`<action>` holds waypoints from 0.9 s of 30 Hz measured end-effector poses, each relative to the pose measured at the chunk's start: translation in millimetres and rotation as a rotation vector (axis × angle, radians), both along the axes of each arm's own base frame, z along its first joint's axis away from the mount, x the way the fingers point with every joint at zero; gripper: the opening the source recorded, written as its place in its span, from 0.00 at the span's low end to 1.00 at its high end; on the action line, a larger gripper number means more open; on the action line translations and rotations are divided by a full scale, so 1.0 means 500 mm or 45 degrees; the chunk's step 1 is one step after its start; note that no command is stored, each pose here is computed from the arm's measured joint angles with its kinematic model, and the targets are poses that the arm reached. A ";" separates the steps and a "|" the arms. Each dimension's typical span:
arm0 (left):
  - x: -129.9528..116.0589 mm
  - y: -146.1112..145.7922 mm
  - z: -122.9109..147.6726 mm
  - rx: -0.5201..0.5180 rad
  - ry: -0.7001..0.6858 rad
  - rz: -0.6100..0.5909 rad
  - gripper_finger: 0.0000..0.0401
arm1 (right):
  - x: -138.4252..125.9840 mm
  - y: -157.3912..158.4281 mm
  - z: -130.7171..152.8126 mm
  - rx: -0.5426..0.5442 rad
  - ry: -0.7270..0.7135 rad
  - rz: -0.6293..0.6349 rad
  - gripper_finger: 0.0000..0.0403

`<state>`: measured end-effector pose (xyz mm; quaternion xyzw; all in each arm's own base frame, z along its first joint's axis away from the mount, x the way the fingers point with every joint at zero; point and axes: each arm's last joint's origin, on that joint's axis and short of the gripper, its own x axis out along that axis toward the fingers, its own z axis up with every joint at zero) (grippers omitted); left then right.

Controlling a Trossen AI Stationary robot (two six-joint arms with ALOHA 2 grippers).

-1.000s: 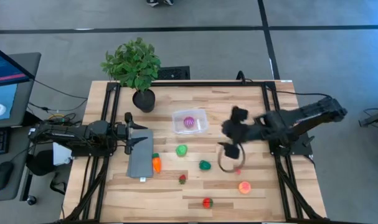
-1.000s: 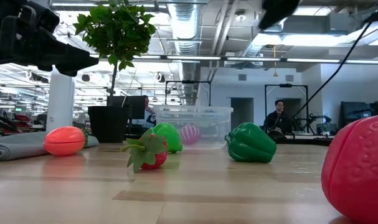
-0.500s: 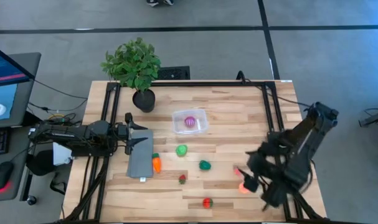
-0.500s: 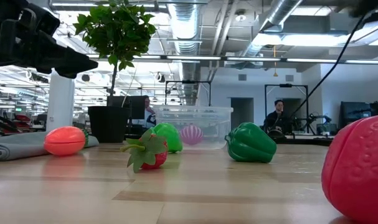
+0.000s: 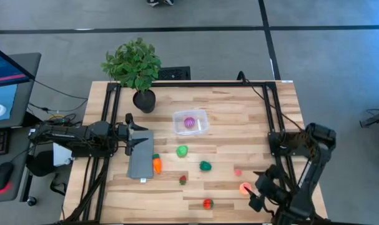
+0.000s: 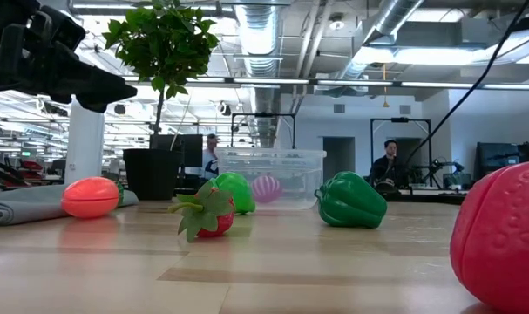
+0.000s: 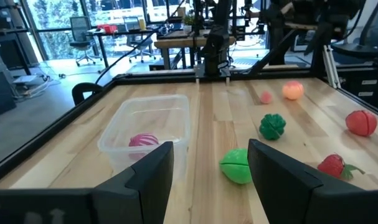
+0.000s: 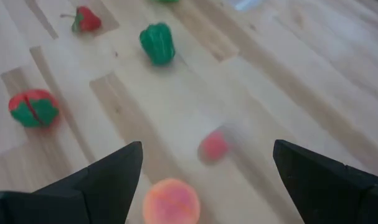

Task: Pick and placing Produce into tupperware
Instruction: Put the big peach into the transparent container

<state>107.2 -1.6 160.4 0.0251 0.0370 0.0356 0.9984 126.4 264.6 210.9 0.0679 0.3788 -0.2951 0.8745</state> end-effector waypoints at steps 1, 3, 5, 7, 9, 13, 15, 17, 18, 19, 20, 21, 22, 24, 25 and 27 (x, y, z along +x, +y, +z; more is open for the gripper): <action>0.000 0.000 0.000 -0.002 -0.001 0.000 0.49 | -0.006 0.006 -0.008 -0.005 -0.004 -0.001 0.95; 0.000 0.000 0.000 -0.003 0.000 0.000 0.49 | -0.014 0.015 -0.022 -0.017 -0.004 -0.002 0.95; 0.000 0.000 0.000 -0.003 0.000 0.000 0.49 | -0.018 0.021 -0.034 -0.036 0.004 -0.003 0.95; 0.000 0.000 0.000 -0.003 0.000 0.000 0.49 | -0.019 0.024 -0.043 -0.050 0.021 -0.006 0.95; 0.000 0.000 0.000 -0.004 0.000 0.000 0.49 | -0.019 0.026 -0.051 -0.060 0.047 -0.014 0.95; 0.000 0.000 0.000 -0.004 0.001 0.000 0.49 | -0.015 0.029 -0.071 -0.099 0.091 -0.024 0.95; 0.000 0.000 -0.001 -0.004 0.006 0.000 0.49 | -0.014 0.033 -0.083 -0.116 0.121 -0.018 0.95; 0.000 0.000 -0.002 -0.004 0.012 0.001 0.49 | -0.014 0.036 -0.095 -0.126 0.142 -0.025 0.95; 0.000 0.000 -0.002 -0.003 0.016 0.001 0.49 | -0.013 0.038 -0.099 -0.121 0.142 -0.025 0.95; 0.000 0.000 -0.004 -0.003 0.023 0.000 0.49 | -0.012 0.041 -0.103 -0.113 0.138 -0.025 0.95; 0.000 0.000 -0.004 -0.003 0.030 0.001 0.49 | -0.012 0.043 -0.105 -0.106 0.136 -0.025 0.95; 0.000 0.000 -0.005 -0.002 0.034 0.000 0.49 | -0.011 0.044 -0.107 -0.101 0.134 -0.025 0.96; 0.000 0.000 -0.005 -0.002 0.036 0.000 0.49 | -0.011 0.045 -0.107 -0.093 0.131 -0.025 0.96; 0.000 0.000 -0.005 -0.002 0.035 0.001 0.49 | -0.009 0.045 -0.108 -0.082 0.126 -0.029 0.96; 0.000 0.000 -0.005 -0.002 0.036 0.001 0.49 | -0.007 0.045 -0.108 -0.079 0.125 -0.034 0.96; -0.001 0.000 -0.005 -0.002 0.035 0.009 0.49 | -0.004 0.045 -0.109 -0.068 0.119 -0.041 0.96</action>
